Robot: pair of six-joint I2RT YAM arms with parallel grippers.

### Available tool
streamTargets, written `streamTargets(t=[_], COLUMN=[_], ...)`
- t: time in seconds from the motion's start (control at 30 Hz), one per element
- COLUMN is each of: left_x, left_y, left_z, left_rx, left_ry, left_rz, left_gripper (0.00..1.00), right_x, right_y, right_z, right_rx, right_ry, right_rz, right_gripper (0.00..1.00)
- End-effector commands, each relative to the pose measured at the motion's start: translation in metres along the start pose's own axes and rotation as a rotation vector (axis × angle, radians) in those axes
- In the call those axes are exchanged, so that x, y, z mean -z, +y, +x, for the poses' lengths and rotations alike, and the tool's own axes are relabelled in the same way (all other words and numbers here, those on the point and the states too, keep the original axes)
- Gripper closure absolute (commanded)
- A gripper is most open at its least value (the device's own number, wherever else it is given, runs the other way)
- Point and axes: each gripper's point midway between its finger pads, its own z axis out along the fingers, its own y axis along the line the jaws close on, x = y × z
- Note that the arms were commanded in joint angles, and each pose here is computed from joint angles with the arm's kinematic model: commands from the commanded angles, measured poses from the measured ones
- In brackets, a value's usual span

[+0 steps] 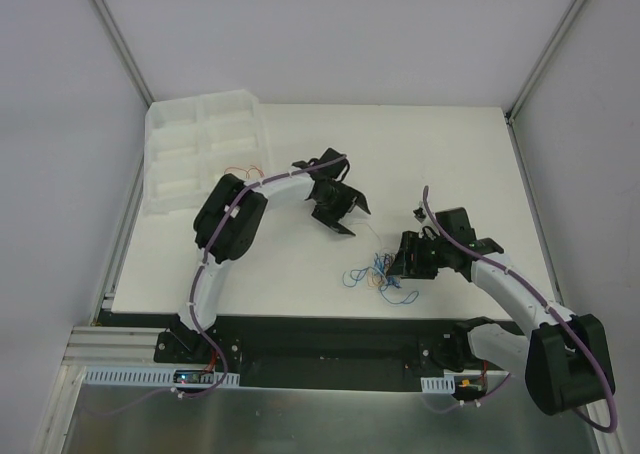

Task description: Untangle the cables

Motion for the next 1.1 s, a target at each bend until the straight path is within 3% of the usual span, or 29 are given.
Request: streamTargets(t=[0.0, 0.13, 0.3, 0.37, 0.5, 0.6, 0.7, 0.8, 0.87, 1.07], left_x=[-0.013, -0.015, -0.01, 0.001, 0.037, 0.066, 0.081, 0.103, 0.134, 0.254], left_y=[0.003, 0.01, 0.006, -0.012, -0.039, -0.049, -0.05, -0.066, -0.074, -0.092], left_z=[-0.024, -0.03, -0.037, -0.037, -0.032, -0.021, 0.004, 0.04, 0.061, 0.096], left_rx=[0.114, 0.101, -0.03, -0.161, -0.371, -0.437, -0.443, -0.495, -0.564, -0.893], left_ry=[-0.093, -0.126, -0.169, -0.192, -0.259, -0.272, -0.182, -0.043, -0.022, -0.239], left_rz=[-0.073, -0.122, -0.106, -0.06, 0.027, 0.093, 0.181, 0.376, 0.481, 0.739], left_gripper=[0.31, 0.41, 0.91, 1.0, 1.0, 1.0, 1.0, 1.0, 1.0, 1.0], right_x=[0.001, 0.003, 0.004, 0.003, 0.004, 0.003, -0.003, -0.018, -0.024, -0.021], right_y=[0.008, 0.007, 0.003, 0.0, -0.009, -0.01, -0.007, -0.015, -0.019, -0.049], right_z=[-0.007, -0.007, -0.01, -0.009, -0.012, -0.021, -0.035, -0.031, -0.024, -0.032], right_rx=[0.048, 0.047, 0.045, 0.033, 0.022, 0.028, 0.015, -0.046, -0.053, -0.069], right_ry=[-0.024, -0.029, -0.04, -0.028, -0.026, -0.036, -0.053, -0.019, 0.018, -0.035], right_rz=[-0.037, -0.029, 0.001, 0.023, 0.101, 0.141, 0.183, 0.266, 0.316, 0.5], right_gripper=[0.48, 0.48, 0.48, 0.48, 0.48, 0.46, 0.48, 0.58, 0.6, 0.81])
